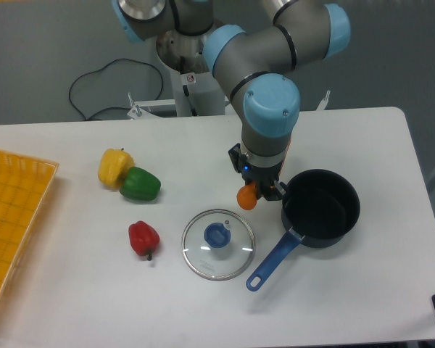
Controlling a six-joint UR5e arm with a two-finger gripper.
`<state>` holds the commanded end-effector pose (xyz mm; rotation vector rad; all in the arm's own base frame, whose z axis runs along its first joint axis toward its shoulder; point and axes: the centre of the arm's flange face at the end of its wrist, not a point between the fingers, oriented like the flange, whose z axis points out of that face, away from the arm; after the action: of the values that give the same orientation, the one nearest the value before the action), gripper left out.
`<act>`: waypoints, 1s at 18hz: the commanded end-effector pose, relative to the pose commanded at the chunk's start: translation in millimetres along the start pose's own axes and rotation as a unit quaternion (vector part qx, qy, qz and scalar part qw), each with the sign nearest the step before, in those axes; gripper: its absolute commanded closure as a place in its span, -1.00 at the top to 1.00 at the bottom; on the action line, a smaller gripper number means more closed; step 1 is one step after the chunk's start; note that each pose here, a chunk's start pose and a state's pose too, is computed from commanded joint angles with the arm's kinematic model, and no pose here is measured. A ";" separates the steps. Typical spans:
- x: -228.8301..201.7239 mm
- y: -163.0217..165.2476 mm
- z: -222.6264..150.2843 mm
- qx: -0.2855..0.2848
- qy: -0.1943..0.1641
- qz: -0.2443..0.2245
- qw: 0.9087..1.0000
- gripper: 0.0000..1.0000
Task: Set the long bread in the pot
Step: 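Carry the held orange long bread over to the dark blue saucepan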
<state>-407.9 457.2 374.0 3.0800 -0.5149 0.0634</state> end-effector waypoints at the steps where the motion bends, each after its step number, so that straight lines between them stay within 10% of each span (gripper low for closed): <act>1: 1.4 -1.5 1.9 0.000 0.001 0.002 1.000 -0.29; 18: -34.9 4.7 -36.6 0.052 -0.088 -0.029 0.994 -0.29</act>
<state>-443.7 465.0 409.2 3.2181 -0.4410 -0.1905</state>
